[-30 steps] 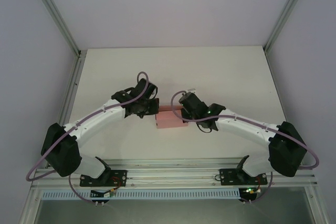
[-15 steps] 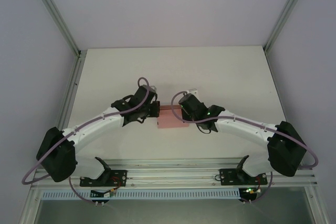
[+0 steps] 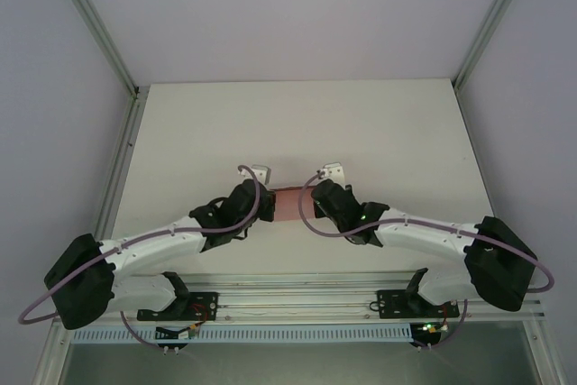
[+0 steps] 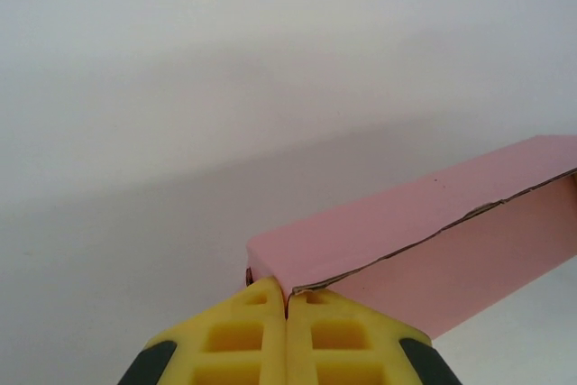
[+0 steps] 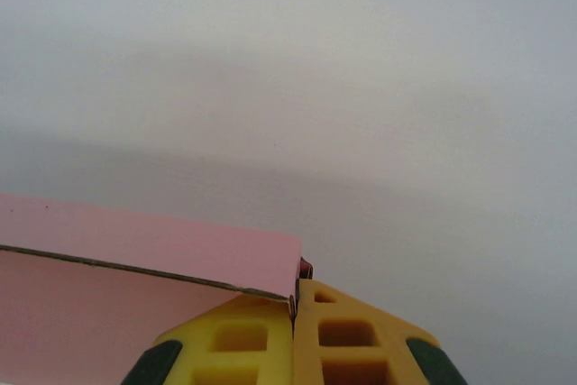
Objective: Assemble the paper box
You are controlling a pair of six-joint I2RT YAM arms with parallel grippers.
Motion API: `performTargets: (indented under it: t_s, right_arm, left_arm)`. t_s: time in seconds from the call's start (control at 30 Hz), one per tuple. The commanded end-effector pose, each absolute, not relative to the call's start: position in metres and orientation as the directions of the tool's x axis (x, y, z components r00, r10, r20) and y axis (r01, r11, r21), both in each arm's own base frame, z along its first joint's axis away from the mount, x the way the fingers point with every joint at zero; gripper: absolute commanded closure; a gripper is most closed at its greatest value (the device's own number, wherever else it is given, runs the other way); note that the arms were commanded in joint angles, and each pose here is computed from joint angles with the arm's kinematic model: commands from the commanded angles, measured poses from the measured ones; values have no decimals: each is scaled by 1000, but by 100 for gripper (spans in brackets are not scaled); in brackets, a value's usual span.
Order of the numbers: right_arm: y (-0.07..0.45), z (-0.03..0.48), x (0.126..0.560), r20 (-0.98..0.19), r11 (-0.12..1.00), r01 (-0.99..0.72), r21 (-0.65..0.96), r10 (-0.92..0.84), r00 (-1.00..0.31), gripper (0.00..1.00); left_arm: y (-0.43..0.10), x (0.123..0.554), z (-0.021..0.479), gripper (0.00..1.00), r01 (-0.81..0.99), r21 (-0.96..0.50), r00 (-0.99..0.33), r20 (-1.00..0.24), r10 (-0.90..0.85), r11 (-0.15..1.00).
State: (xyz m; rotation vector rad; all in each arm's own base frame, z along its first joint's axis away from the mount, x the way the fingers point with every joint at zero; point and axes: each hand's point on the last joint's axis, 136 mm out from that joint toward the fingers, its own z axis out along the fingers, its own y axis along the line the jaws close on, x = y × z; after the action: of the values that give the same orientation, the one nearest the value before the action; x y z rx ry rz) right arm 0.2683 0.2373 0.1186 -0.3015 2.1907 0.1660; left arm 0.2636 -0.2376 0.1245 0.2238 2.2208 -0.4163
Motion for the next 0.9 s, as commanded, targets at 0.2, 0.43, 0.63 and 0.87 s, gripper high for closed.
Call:
performTargets:
  t_s: [0.2, 0.43, 0.63, 0.87]
  right_arm:
    - [241, 50, 217, -667, 921, -385, 53, -254, -700, 100]
    - [239, 61, 221, -692, 922, -388, 17, -269, -670, 100]
    - [238, 64, 223, -695, 923, -384, -6, -279, -662, 100]
    - [244, 63, 223, -690, 917, -400, -6, -293, -662, 100]
  left_arm:
    - [-234, 199, 36, 100, 368, -218, -797, -575, 186, 904]
    - [-240, 209, 95, 49, 319, -300, -773, -632, 63, 899]
    - [-242, 209, 139, 17, 227, -399, -798, -599, -65, 888]
    - [-205, 223, 144, 0, -84, -435, -823, -477, -309, 897]
